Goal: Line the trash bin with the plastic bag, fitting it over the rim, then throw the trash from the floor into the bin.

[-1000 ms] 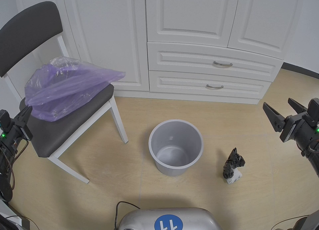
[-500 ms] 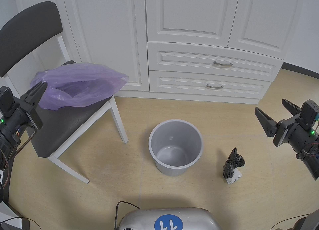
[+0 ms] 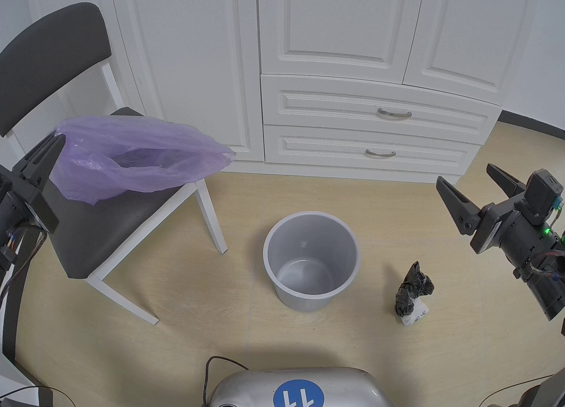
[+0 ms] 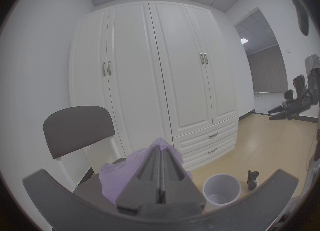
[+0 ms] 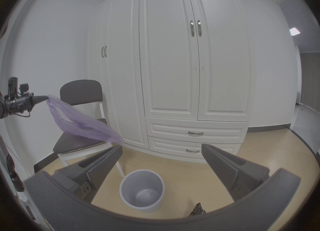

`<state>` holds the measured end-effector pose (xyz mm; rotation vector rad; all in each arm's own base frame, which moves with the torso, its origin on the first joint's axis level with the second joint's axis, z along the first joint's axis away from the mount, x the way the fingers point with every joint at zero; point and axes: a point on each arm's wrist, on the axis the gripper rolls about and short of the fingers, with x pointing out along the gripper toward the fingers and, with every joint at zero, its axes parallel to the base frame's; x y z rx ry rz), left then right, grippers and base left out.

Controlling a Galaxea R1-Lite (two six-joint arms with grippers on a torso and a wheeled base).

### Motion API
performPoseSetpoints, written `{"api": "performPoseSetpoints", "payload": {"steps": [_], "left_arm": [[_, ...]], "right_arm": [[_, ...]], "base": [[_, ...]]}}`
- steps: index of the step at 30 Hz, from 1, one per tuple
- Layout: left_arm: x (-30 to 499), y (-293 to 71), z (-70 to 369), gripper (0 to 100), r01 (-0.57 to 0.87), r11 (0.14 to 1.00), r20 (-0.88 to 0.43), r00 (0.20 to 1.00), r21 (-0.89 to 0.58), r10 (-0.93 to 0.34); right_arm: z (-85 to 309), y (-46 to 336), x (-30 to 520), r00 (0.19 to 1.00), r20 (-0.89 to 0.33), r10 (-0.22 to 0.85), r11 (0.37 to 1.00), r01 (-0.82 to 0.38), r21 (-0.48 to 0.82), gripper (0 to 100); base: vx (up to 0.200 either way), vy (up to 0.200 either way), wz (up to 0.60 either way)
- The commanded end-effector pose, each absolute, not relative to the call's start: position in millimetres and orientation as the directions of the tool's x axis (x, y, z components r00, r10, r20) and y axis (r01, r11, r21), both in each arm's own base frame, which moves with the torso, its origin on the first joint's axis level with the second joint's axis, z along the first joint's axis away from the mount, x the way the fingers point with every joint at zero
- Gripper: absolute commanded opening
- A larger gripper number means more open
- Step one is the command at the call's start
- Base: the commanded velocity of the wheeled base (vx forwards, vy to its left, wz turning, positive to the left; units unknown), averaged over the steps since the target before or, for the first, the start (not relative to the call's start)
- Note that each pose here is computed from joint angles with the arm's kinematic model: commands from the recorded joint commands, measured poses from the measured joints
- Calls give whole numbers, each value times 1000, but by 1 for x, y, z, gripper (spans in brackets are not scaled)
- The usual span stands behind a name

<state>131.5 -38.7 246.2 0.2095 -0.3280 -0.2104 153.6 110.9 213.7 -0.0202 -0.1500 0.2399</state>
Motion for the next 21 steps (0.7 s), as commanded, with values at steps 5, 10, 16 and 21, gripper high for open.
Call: {"api": "performPoseSetpoints", "payload": {"steps": [5, 10, 16, 21], "left_arm": [[126, -38, 250, 0, 171, 957, 324, 914, 236, -243], [120, -44, 252, 0, 219, 947, 340, 894, 237, -292], [110, -49, 254, 0, 273, 927, 360, 864, 256, -353], [102, -54, 251, 0, 310, 902, 362, 837, 300, -409]], "right_arm": [[193, 122, 154, 963, 63, 261, 963, -255, -82, 100], [184, 125, 150, 964, 49, 261, 962, -256, -89, 100], [175, 131, 151, 960, 22, 280, 955, -276, -110, 100], [167, 140, 152, 952, 5, 306, 944, -303, -130, 100]], "base": [[0, 0, 0], [0, 0, 0], [0, 0, 0], [0, 0, 0]]}}
